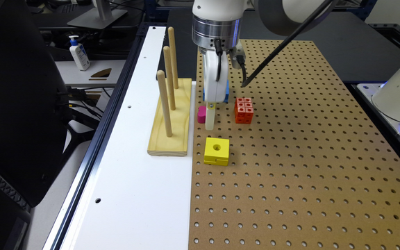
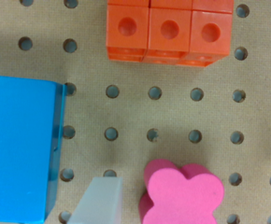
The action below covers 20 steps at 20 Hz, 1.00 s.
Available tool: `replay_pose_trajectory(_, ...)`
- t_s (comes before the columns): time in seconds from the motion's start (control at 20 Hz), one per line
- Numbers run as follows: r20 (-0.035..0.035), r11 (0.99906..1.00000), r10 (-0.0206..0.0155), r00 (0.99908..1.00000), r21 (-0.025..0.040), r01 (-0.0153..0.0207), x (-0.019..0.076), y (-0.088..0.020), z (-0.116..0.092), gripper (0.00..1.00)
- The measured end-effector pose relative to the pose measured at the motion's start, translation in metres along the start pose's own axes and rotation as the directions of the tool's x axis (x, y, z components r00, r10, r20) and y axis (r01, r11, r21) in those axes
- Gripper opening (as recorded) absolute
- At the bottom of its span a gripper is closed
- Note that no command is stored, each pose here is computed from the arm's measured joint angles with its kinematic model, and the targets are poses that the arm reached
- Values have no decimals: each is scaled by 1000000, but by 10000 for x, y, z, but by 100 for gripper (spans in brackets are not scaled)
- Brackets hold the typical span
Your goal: Pick up pink flower.
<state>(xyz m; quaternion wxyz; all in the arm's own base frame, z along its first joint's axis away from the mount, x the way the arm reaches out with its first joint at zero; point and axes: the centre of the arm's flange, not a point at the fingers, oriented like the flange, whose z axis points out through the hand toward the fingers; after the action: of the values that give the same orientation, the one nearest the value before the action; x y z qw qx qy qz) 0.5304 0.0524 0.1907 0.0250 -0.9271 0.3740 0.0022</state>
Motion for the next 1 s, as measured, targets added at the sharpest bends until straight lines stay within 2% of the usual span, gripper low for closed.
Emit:
replay_pose_trajectory(0.2, -753, 999997, 1219, 999999, 1994, -1218, 1, 7, 107, 100)
replay_pose_trajectory(0.75, -6437, 999955, 1621, 999978, 9312, -1561, 40, -36, 95, 100)
replay_pose_trajectory(1.0, -7266, 999946, 1805, 999972, 10286, -1730, 46, -42, 93, 100)
